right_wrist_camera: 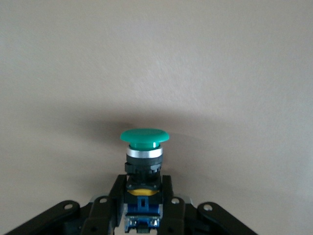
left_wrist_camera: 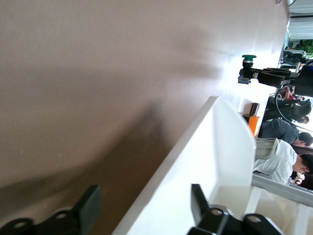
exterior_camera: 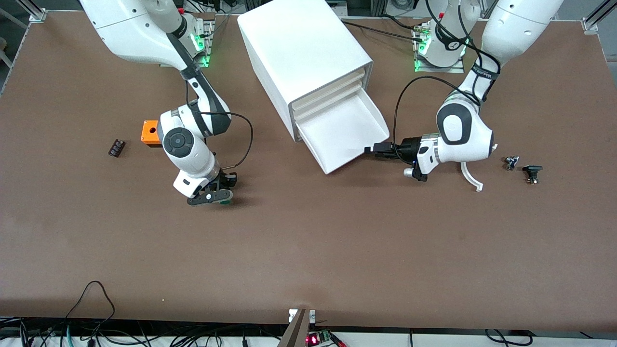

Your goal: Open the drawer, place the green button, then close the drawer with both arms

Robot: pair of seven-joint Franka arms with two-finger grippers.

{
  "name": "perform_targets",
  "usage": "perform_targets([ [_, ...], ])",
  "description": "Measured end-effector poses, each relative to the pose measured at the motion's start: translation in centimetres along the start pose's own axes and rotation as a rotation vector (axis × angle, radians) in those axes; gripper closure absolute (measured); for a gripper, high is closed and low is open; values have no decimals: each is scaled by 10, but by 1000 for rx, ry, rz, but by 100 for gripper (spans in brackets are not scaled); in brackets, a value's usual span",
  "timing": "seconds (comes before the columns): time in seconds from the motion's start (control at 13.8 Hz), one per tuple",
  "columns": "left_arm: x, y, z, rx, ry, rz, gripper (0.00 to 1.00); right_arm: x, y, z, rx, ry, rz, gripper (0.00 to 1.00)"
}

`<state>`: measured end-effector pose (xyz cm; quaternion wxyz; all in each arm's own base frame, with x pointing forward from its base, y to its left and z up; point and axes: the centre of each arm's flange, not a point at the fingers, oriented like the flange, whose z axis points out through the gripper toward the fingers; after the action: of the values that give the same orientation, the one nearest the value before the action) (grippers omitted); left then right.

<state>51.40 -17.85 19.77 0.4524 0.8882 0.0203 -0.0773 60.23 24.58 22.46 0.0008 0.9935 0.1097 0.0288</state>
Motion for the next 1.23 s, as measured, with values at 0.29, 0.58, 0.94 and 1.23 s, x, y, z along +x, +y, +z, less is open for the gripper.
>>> perform_targets([
  [0.29,-3,21,-34,9,58,23,0,16,-14,-31,6,-2,-15,67],
  [0.58,9,16,-100,42,216,16,0,35,-58,-106,51,64,-72,67],
  [0.94,26,28,-239,342,285,262,0,42,-125,-197,120,168,-286,67],
  [1.23,29,116,-327,626,123,522,0,24,-211,-231,155,245,-567,67],
])
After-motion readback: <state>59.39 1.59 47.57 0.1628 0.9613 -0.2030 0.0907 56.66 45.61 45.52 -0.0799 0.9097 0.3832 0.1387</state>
